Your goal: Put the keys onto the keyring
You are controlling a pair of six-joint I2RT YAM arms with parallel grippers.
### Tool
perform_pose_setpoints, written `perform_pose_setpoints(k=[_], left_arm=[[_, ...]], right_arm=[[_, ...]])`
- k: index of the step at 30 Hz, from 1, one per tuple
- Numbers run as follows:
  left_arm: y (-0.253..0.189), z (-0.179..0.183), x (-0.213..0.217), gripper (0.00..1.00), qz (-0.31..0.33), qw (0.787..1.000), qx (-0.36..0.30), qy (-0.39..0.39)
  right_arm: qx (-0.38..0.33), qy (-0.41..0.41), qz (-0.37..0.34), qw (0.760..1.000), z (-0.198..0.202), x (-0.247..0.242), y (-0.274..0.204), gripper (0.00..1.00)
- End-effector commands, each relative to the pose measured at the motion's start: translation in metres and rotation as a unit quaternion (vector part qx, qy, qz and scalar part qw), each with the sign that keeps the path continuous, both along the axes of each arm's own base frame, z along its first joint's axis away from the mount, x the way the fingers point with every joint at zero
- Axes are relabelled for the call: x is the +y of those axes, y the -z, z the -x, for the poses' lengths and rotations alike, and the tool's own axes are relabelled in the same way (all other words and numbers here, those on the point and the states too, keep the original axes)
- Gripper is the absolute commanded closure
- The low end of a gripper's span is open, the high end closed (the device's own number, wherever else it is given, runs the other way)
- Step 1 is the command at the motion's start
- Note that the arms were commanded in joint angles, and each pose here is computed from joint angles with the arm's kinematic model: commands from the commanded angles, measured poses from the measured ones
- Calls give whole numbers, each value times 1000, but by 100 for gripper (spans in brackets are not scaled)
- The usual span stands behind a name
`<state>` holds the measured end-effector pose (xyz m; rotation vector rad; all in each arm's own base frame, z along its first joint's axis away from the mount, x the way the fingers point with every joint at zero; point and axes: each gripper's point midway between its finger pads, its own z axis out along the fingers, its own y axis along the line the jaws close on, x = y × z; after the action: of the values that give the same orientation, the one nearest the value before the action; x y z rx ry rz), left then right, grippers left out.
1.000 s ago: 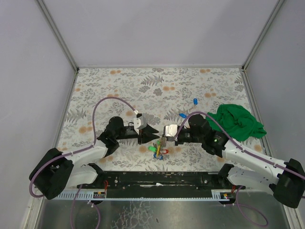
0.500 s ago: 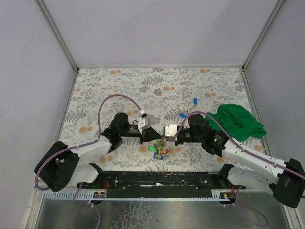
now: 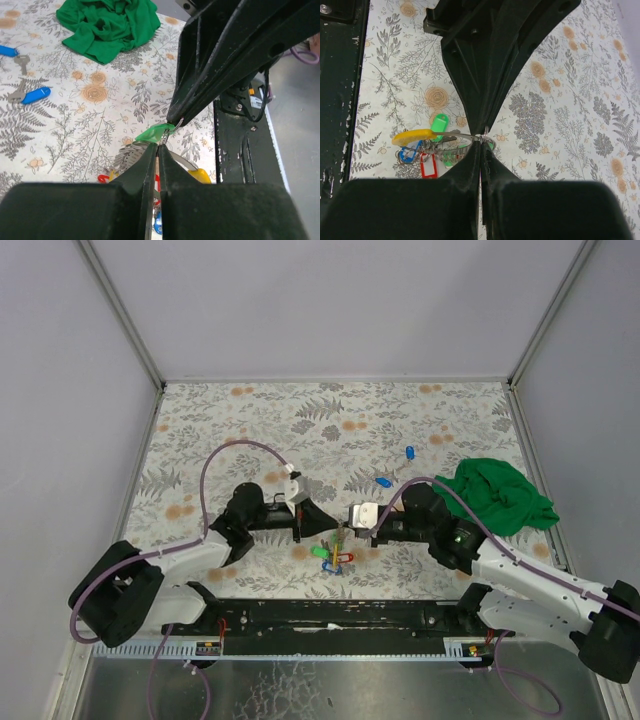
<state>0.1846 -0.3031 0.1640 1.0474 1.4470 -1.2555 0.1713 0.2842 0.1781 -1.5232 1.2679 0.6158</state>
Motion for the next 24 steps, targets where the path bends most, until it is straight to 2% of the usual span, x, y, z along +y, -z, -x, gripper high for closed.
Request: perform_pose_setpoints(k=[1,15,23,24], left_arm=[[-24,-20,7,100,64,994,30,-88],[-54,-23,18,100,187,964,63,-177],[-42,-14,14,100,184,965,81,-166],[-40,-13,14,97,178,967,80,-163]], right_arm=[[-6,13,-33,999,-1,1,-11,100],[3,21,-54,998,-1,14,0,100],[-43,62,-66,995,-16,4,-21,100],[-48,60,-64,995,-17,4,-23,100]])
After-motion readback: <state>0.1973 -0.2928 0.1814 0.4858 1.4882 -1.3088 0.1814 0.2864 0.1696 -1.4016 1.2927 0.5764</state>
